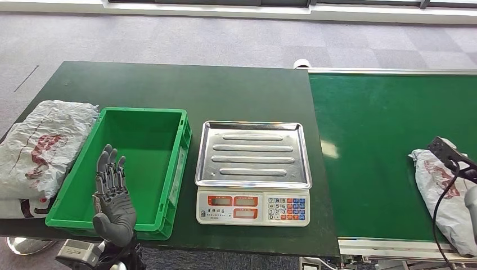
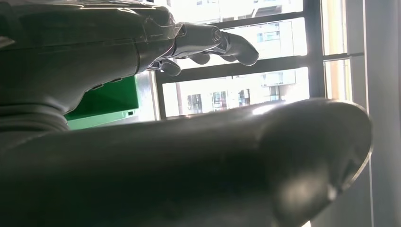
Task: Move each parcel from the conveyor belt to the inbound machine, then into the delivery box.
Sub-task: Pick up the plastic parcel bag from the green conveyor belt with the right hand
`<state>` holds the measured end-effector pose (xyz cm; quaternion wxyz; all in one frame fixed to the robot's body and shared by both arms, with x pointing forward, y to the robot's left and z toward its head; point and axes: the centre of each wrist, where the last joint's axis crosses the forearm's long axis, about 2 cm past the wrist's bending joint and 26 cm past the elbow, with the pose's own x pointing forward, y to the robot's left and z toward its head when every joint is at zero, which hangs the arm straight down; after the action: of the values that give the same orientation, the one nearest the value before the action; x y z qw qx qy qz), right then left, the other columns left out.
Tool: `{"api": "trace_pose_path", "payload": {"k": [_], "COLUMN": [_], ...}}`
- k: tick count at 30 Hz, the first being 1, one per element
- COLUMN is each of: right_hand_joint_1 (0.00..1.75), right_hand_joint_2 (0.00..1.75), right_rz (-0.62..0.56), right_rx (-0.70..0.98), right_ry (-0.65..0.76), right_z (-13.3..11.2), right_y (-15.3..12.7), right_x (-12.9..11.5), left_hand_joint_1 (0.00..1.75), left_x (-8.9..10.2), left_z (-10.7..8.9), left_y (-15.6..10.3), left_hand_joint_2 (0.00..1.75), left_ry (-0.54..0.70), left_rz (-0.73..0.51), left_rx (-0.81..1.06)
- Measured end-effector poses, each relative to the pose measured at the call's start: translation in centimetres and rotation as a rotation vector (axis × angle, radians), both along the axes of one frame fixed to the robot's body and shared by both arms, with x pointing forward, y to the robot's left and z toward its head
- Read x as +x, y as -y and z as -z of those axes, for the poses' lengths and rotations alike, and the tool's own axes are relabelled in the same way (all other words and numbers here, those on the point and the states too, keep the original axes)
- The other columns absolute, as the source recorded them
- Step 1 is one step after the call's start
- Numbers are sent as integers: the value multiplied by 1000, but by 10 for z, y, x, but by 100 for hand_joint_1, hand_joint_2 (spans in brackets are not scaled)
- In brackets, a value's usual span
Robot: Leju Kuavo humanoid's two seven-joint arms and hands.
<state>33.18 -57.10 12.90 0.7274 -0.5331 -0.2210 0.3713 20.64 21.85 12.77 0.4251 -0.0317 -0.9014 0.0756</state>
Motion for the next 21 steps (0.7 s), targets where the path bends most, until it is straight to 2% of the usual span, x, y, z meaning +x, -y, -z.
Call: {"api": "trace_pose_path", "payload": {"k": [5,10,15,21], "right_hand_joint_1": [0,0,0,0], "right_hand_joint_2": [175,175,175,175], "right_rz": [-54,-101,-94,-83], "right_rx": [140,272,318,349], "right_ry": [-8,-14,-19,-22], "right_z": [19,49,71,83], "right_y": [-3,-20,-37,-43], "right_x": [-14,-30,-42,-52], "left_hand_joint_1": [0,0,0,0], "left_x": [6,8,12,19], "left_z": [1,0,-3,-6], "left_y": [0,-1,-1,0], "left_hand_joint_2": [0,0,0,0], "left_ry": [0,-1,2,12], "left_rz": [5,4,6,13], "left_rx": [-11,-11,3,5]}}
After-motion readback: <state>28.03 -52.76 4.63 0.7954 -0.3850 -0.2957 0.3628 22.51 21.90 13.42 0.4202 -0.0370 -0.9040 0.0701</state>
